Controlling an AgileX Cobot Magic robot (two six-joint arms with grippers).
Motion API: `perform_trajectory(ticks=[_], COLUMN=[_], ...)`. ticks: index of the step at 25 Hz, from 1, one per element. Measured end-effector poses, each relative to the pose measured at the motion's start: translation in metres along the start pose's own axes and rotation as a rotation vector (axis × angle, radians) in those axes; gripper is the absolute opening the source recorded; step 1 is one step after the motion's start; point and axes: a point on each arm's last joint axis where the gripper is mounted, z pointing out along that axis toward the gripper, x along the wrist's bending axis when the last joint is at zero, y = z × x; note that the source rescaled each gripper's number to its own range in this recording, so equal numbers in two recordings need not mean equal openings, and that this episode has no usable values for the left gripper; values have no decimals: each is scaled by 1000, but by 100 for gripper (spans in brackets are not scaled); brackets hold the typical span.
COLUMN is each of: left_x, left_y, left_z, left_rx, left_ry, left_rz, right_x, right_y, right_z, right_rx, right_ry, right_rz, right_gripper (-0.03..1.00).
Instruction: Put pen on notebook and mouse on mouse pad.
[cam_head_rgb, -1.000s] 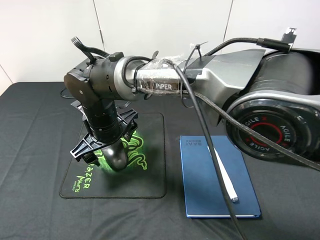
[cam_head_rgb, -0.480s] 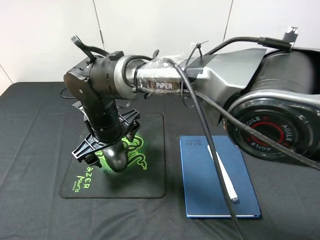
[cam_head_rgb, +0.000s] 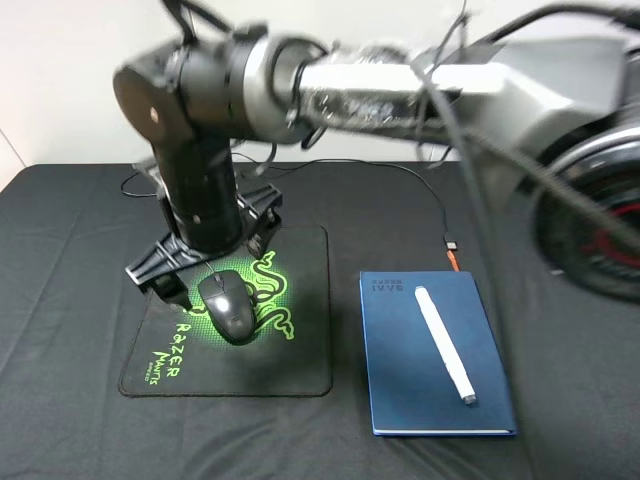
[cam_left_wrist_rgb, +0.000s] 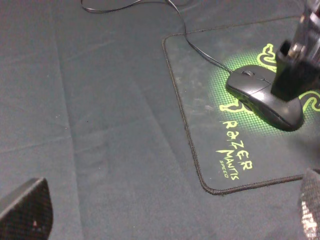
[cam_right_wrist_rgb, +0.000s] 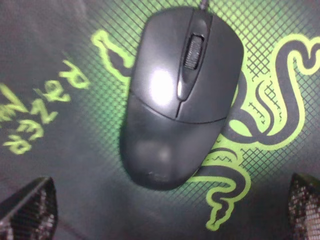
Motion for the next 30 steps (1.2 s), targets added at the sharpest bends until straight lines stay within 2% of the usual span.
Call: perform_trajectory(ticks=[13, 22, 30], left_x=[0, 0, 0], left_y=[0, 0, 0], left_z=[0, 0, 0], left_rx=[0, 0, 0], left_ry=[0, 0, 0], left_rz=[0, 0, 0], right_x=[0, -13, -28], right_y=[-19, -76, -139], right_z=[-118, -171, -188], right_rx=[-212, -249, -229], right_ry=[141, 155, 151], right_rz=[-41, -68, -69], right_gripper=[100, 100, 100])
